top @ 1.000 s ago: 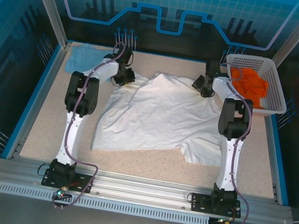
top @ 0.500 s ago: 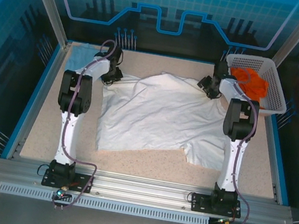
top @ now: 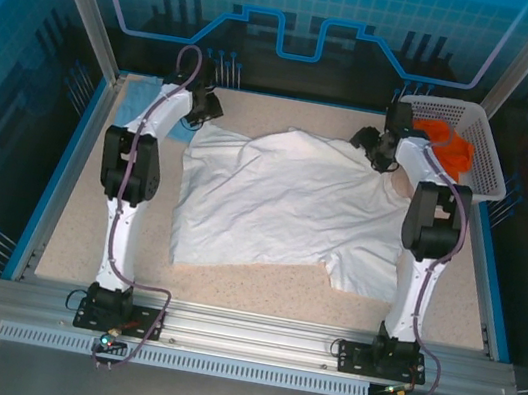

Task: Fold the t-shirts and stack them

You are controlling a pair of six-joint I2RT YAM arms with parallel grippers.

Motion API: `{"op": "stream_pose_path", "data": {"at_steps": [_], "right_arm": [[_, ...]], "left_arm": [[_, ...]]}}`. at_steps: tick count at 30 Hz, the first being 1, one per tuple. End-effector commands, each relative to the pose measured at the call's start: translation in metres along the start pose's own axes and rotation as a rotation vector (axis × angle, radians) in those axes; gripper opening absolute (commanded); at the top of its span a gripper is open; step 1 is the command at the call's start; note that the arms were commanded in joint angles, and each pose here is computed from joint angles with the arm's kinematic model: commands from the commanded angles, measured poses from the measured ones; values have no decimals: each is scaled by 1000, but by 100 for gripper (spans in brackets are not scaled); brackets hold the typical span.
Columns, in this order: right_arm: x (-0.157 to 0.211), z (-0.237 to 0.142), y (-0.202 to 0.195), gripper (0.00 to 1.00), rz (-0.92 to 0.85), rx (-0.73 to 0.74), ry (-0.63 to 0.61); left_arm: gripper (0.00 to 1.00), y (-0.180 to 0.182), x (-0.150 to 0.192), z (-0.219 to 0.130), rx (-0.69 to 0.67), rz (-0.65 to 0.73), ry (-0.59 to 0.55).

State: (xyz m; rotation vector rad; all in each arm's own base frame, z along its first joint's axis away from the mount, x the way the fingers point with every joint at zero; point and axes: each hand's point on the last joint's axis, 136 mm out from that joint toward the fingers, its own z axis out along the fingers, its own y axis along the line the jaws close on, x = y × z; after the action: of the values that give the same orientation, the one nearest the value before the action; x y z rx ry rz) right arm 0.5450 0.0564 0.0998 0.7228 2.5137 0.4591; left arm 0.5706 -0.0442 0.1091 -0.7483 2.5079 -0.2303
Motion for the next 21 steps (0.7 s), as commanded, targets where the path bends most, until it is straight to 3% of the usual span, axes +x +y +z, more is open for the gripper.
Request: {"op": "stream_pose_path", "data": {"at_steps": [1,5,10,15,21], "right_arm": [[3,-70,35,76,-69,-109,-51],[52,-124,-1,75,-19,-55,-49],[141,-163,-88,71,70,107,-3],[226,-199,-179,69,166,336,115],[270,-221,-223,68,247,437,136]], "left_arm": [[56,-36,8,-83,146,41,-39],[62,-19,72,-133,225,13,17],[63,38,174,-167,224,2,127],[60,118,265,-189,144,-29,244],[54,168,329,-185,135,-200,314]]}}
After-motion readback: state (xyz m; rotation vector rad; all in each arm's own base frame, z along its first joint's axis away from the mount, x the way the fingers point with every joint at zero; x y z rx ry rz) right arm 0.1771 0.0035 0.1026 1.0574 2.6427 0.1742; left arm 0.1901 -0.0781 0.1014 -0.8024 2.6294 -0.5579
